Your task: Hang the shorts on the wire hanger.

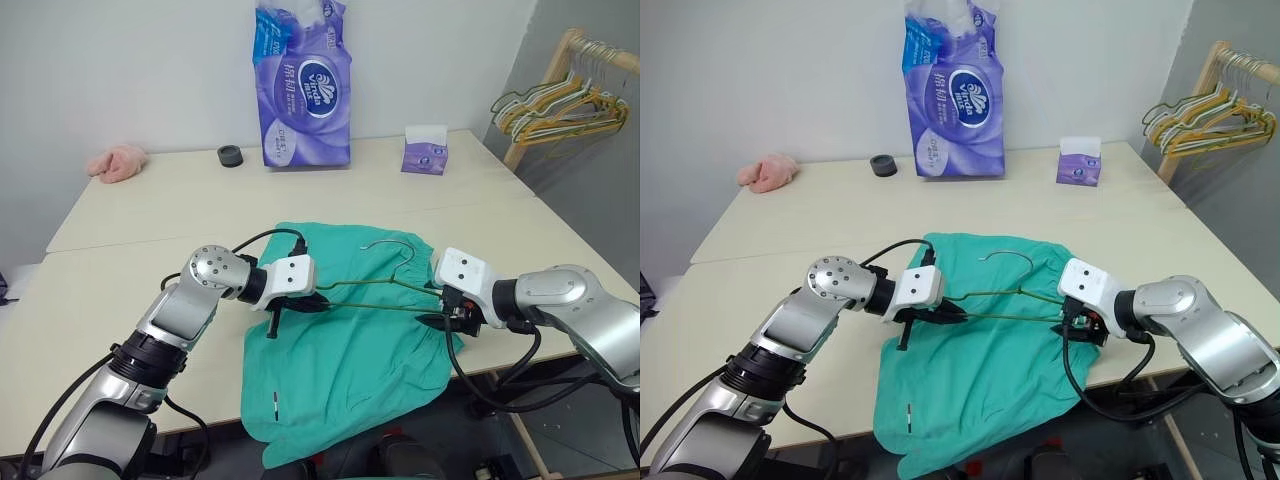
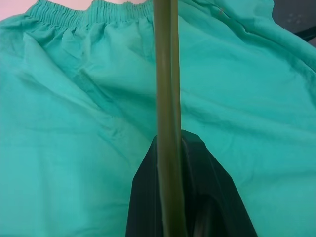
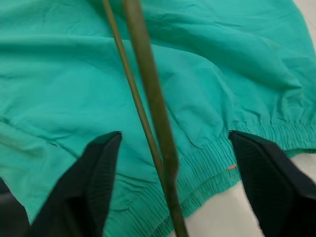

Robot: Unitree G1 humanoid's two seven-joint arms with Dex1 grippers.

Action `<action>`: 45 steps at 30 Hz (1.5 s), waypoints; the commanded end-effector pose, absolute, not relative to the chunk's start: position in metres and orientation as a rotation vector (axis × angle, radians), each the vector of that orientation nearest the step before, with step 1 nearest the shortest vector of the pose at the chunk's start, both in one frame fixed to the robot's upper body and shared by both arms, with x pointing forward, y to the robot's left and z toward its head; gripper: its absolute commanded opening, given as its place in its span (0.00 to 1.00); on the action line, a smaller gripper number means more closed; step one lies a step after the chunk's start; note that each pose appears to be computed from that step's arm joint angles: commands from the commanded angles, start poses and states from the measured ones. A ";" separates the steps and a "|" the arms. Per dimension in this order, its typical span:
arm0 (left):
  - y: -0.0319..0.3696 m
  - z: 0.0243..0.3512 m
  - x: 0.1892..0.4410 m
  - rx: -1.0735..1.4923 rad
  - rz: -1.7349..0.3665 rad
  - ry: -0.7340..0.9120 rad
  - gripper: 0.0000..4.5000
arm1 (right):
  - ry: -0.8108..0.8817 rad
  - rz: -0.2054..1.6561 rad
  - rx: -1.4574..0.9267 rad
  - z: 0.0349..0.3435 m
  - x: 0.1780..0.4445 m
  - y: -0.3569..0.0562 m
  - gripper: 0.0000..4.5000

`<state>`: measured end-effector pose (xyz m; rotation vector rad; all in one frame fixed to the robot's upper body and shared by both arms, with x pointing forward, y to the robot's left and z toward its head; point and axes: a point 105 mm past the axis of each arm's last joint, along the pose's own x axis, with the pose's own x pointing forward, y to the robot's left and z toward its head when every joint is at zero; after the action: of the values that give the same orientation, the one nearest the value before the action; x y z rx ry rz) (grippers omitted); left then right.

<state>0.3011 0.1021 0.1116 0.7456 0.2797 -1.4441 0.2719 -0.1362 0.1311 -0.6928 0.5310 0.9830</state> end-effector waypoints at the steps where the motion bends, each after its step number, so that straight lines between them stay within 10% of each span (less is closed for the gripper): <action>1: 0.097 0.123 0.301 0.777 -1.441 0.220 0.00 | 0.524 0.983 -0.734 0.137 0.273 -0.136 0.49; 8: 0.093 0.122 0.299 0.768 -1.449 0.210 0.00 | 0.583 1.030 -0.764 0.128 0.261 -0.139 0.01; 16: 0.083 0.120 0.294 0.638 -1.472 0.174 0.00 | 0.557 1.030 -0.767 0.130 0.260 -0.137 0.01; 25: 0.097 0.151 0.342 0.361 -1.212 0.064 0.54 | 0.593 0.971 -0.689 0.129 0.250 -0.153 0.00; 45: 0.128 0.133 0.340 0.247 -1.234 0.237 0.54 | 0.832 0.383 -0.276 0.079 0.207 -0.281 0.00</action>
<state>0.3423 0.1344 0.1222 0.2158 0.2856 -1.2009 0.2013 -0.2740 0.0755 -0.2488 0.8614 0.4246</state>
